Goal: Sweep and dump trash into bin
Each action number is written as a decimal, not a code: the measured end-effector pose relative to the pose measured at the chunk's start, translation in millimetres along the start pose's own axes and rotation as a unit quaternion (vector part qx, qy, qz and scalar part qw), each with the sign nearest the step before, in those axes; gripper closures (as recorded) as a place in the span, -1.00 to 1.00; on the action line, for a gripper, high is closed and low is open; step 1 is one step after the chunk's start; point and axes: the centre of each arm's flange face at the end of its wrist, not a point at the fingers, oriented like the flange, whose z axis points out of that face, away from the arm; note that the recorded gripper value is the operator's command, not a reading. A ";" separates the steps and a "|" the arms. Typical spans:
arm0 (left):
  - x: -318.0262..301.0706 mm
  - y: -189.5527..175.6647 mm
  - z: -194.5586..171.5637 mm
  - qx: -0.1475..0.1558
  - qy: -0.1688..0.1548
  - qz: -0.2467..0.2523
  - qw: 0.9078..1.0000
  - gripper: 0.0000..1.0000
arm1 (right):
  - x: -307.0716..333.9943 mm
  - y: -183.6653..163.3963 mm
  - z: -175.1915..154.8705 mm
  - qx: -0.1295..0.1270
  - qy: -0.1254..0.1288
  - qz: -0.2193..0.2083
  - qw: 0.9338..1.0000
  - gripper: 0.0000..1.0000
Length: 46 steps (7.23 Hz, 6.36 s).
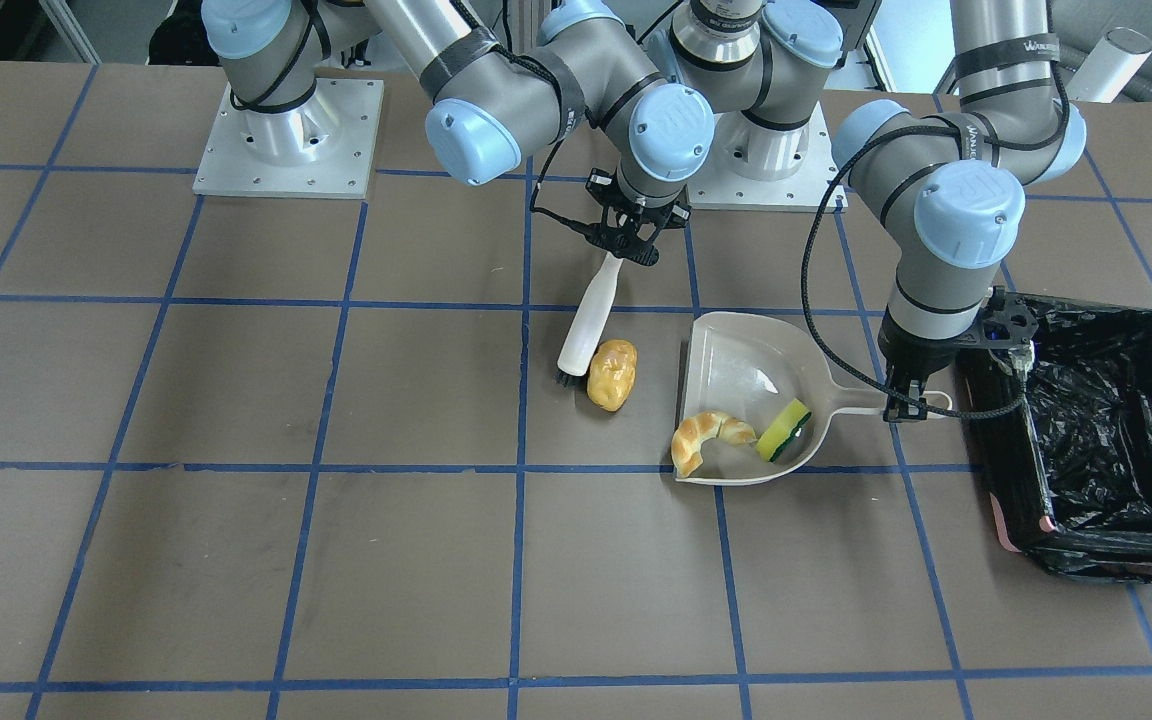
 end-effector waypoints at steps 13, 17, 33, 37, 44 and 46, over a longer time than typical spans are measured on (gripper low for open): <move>0.3 3.5 13.9 -0.003 -0.006 0.003 1.000 1.00 | -123.2 -5.4 -2.9 0.031 -0.050 -0.062 0.996 0.85; 1.2 2.5 12.9 -0.002 -0.005 0.003 1.000 1.00 | -113.7 2.3 -18.1 0.032 -0.017 -0.053 0.998 0.85; 41.5 -173.0 -100.0 -0.096 0.047 -0.016 0.994 1.00 | 346.6 -353.9 -202.9 0.080 0.069 -0.164 0.981 0.83; -15.8 -285.7 -93.4 -0.074 0.044 0.046 0.995 1.00 | 428.9 -425.1 -176.2 0.065 0.054 -0.195 0.977 0.85; -44.3 -413.1 -72.8 -0.023 0.054 0.128 0.990 1.00 | 463.6 -447.5 -134.2 0.066 0.070 -0.203 0.974 0.86; -37.4 -427.8 -63.6 0.021 0.063 0.160 0.985 1.00 | 470.1 -447.6 -118.2 0.066 0.067 -0.199 0.976 0.69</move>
